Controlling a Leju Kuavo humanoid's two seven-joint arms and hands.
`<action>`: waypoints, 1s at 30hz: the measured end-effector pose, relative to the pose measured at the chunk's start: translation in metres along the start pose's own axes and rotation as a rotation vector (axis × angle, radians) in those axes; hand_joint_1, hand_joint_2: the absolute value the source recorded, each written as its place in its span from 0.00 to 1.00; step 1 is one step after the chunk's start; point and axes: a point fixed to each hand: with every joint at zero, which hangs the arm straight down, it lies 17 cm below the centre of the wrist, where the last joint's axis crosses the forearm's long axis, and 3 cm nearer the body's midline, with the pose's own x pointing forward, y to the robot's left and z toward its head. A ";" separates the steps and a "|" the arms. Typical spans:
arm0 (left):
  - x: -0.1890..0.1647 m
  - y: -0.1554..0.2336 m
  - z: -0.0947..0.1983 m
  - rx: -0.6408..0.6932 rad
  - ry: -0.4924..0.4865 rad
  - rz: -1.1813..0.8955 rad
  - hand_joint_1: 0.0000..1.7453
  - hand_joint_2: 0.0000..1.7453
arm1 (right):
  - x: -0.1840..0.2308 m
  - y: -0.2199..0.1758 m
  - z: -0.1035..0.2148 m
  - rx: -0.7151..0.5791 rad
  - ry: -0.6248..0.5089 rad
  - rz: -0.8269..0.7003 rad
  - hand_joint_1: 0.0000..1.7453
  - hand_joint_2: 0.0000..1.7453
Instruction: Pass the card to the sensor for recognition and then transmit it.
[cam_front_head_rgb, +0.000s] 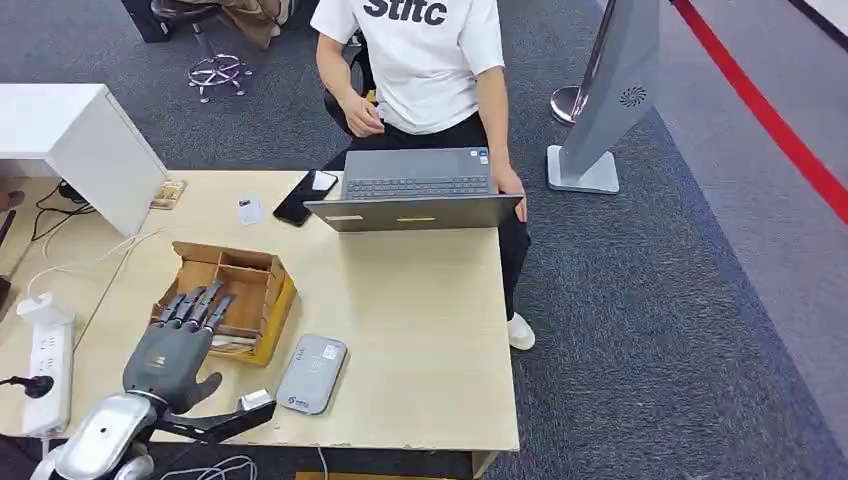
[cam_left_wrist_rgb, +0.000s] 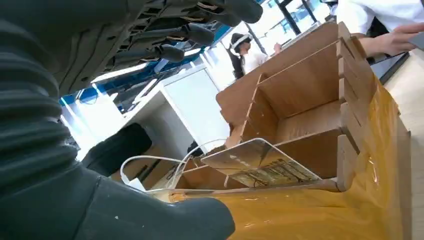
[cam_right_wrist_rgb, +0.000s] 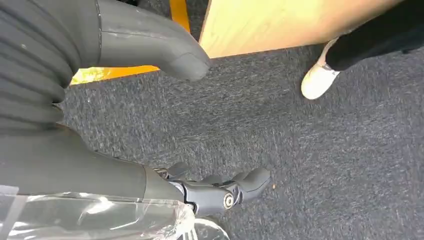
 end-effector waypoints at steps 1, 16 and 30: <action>0.000 -0.001 0.000 -0.003 0.001 0.002 0.00 1.00 | 0.000 0.000 0.000 0.001 0.000 0.000 0.00 1.00; -0.004 -0.015 0.002 -0.058 0.025 0.010 0.00 1.00 | 0.001 0.005 -0.002 0.019 -0.001 0.015 0.00 1.00; -0.020 -0.025 0.003 -0.101 0.096 0.009 0.00 1.00 | 0.004 0.010 -0.005 0.037 -0.003 0.023 0.00 1.00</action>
